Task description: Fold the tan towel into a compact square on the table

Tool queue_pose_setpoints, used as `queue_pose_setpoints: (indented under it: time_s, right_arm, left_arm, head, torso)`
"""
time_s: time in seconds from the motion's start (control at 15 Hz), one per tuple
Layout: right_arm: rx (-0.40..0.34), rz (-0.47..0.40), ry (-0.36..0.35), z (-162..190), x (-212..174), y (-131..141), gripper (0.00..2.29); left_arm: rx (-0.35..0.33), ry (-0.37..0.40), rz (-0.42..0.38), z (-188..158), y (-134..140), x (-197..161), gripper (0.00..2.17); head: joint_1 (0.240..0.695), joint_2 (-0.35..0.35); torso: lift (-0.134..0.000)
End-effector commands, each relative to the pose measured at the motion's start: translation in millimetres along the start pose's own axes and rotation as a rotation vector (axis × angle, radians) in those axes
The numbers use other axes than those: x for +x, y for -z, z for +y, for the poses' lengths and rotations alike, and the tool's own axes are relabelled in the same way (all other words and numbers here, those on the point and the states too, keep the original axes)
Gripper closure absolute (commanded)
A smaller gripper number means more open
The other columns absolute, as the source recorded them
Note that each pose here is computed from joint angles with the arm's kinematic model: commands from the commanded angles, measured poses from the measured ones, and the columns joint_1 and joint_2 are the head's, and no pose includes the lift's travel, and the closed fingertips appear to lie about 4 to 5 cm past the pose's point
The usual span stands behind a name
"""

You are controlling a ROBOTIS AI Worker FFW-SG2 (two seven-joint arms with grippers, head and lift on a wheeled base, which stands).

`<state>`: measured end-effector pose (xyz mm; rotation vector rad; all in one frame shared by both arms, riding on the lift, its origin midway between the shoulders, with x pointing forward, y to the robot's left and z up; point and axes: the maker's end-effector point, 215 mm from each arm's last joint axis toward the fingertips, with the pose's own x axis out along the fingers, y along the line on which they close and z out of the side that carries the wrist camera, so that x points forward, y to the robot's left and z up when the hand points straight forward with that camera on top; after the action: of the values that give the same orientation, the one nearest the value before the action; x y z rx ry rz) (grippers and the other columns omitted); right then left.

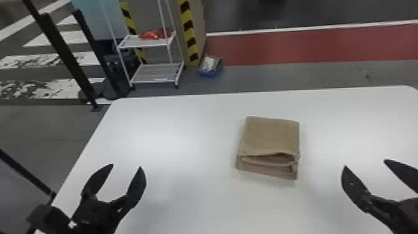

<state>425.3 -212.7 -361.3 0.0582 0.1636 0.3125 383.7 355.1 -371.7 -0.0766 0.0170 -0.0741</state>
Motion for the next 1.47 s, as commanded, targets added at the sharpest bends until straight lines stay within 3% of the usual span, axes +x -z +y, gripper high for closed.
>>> queue_pose_setpoints:
  time_s: [0.0, 1.4]
  right_arm:
    - [-0.004, 0.004, 0.003, 0.1, 0.8, 1.6, 0.08]
    - [0.000, 0.004, -0.001, 1.8, 4.2, 3.0, 0.08]
  left_arm:
    - [0.000, -0.001, 0.001, 0.2, 0.8, -0.2, 0.14]
    - [-0.003, -0.002, 0.012, 2.3, 5.3, -0.2, 0.14]
  head:
    - [0.695, 0.198]
    - [0.695, 0.202]
  torso:
    - [-0.124]
    - [-0.124]
